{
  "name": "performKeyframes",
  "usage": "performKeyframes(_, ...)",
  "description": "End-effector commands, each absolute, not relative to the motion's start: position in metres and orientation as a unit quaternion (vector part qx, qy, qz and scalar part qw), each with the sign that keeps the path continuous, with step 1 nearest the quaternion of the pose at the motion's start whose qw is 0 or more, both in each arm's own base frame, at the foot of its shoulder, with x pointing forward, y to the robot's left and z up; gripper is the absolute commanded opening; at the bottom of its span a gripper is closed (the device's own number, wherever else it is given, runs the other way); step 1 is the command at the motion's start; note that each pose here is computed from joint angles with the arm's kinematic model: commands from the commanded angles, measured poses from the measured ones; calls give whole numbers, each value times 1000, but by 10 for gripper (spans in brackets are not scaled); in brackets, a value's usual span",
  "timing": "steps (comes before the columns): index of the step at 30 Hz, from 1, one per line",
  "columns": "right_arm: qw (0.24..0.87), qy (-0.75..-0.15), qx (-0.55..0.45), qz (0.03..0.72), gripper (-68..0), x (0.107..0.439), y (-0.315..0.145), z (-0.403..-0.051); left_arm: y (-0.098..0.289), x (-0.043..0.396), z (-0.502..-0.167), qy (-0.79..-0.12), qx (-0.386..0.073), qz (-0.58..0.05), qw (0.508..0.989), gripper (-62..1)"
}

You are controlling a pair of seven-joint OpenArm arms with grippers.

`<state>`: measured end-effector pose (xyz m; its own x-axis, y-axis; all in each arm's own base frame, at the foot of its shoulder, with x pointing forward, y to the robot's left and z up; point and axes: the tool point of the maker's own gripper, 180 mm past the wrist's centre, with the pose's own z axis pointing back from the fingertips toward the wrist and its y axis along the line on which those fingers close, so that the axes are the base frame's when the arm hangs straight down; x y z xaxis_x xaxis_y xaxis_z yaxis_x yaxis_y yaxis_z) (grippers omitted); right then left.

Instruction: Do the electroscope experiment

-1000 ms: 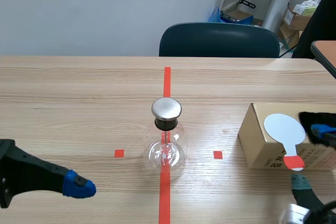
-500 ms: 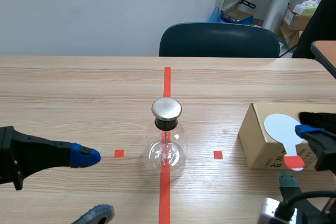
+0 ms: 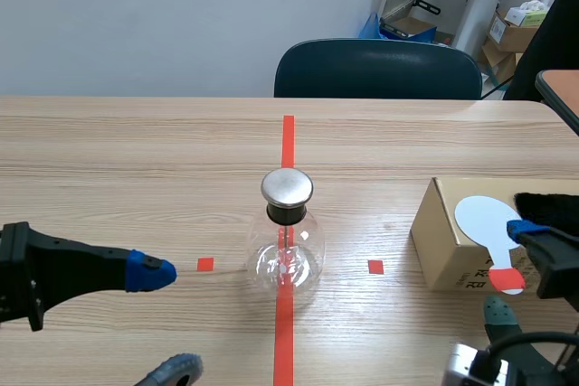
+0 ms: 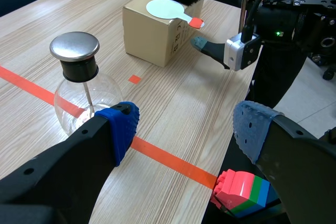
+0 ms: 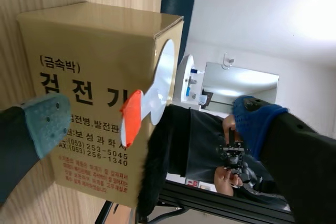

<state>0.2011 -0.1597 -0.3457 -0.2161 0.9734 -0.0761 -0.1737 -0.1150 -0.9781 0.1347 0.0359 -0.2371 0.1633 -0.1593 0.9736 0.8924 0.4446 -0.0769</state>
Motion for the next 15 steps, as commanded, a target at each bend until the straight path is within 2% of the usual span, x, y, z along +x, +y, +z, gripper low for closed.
performKeyframes(1, 455, -481, -434, 611, -156, 208, -164, -337, 34, 136, -230, -523, -363, -387, 667, -204)
performKeyframes(5, 455, -481, -434, 611, -378, 208, -164, -337, 34, 136, -230, -523, -363, -387, 667, -204)
performKeyframes(9, 455, -481, -434, 611, -547, 208, -164, -337, 33, 136, -227, -529, -368, -381, 663, -204)
performKeyframes(12, 455, -481, -434, 611, -654, 208, -164, -337, 33, 135, -227, -528, -370, -380, 663, -204)
performKeyframes(15, 455, -481, -434, 611, -669, 208, -164, -337, 32, 135, -227, -528, -370, -380, 663, -204)
